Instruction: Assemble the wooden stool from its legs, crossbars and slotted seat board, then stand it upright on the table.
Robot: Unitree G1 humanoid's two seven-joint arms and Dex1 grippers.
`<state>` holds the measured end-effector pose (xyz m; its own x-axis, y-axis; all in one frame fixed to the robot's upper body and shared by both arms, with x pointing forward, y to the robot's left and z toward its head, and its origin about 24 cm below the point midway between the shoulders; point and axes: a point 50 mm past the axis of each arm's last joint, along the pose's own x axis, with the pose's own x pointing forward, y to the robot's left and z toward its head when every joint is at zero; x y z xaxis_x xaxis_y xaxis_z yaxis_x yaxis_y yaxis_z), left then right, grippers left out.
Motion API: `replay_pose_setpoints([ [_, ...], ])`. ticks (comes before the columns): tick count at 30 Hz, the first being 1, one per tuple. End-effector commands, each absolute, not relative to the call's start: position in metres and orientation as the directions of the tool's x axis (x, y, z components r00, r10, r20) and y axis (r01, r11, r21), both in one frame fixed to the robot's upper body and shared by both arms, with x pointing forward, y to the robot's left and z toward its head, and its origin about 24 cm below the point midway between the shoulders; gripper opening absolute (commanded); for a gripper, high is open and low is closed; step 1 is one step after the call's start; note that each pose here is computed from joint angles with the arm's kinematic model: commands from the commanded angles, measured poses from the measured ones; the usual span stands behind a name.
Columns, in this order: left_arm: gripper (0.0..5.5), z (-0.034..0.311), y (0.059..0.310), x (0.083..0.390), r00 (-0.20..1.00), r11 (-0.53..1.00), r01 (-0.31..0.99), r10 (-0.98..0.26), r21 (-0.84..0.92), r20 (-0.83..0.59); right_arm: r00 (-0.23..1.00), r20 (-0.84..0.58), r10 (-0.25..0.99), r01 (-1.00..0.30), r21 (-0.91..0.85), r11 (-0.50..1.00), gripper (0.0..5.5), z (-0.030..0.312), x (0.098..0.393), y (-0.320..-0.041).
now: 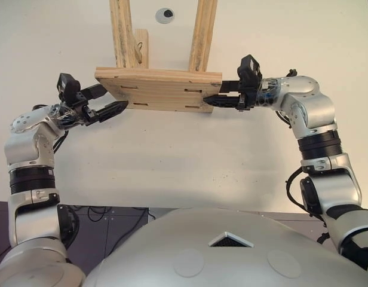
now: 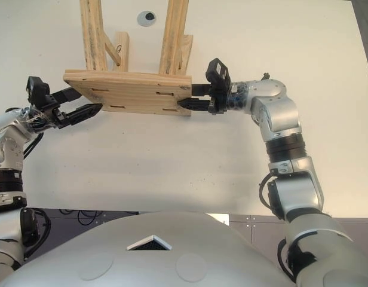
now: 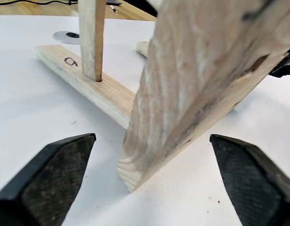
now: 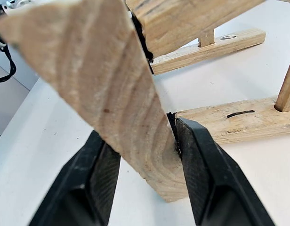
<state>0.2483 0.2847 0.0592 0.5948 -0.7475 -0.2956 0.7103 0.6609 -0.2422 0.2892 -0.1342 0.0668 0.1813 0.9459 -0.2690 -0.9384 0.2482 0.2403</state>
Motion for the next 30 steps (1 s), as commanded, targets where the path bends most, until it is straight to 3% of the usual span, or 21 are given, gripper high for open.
replay_pose_setpoints([
  [1,4.49,0.073,0.284,0.257,0.541,0.606,0.769,-0.787,-0.203,-0.297,0.128,-0.277,0.952,-0.933,0.292,0.211,1.76,0.061,0.28,-0.142],
  [3,4.49,0.076,0.278,0.258,0.484,0.55,0.806,-0.826,-0.218,-0.29,0.109,-0.283,0.953,-0.93,0.31,0.199,1.75,0.061,0.277,-0.148],
  [10,3.3,0.082,0.262,0.262,0.387,0.448,0.852,-0.888,-0.271,-0.249,0.081,-0.33,0.94,-0.909,0.363,0.206,1.75,0.059,0.264,-0.183],
  [16,2.43,0.084,0.226,0.26,0.278,0.318,0.889,-0.947,-0.33,-0.163,0.053,-0.319,0.946,-0.916,0.363,0.174,1.75,0.065,0.263,-0.182],
  [19,2.32,0.081,0.216,0.257,0.242,0.285,0.887,-0.957,-0.363,-0.159,0.056,-0.311,0.949,-0.913,0.369,0.175,1.75,0.066,0.263,-0.18],
  [24,2.3,0.085,0.216,0.236,0.197,0.288,0.779,-0.956,-0.557,-0.219,0.029,-0.251,0.968,-0.872,0.467,0.147,1.75,0.08,0.259,-0.18],
  [27,2.29,0.103,0.211,0.234,0.275,0.286,0.674,-0.953,-0.681,-0.127,-0.026,-0.208,0.978,-0.815,0.571,0.1,1.75,0.099,0.247,-0.177],
  [30,2.29,0.121,0.205,0.228,0.3,0.296,0.568,-0.943,-0.768,-0.142,-0.112,-0.14,0.984,-0.739,0.674,0.012,1.73,0.129,0.227,-0.178],
])
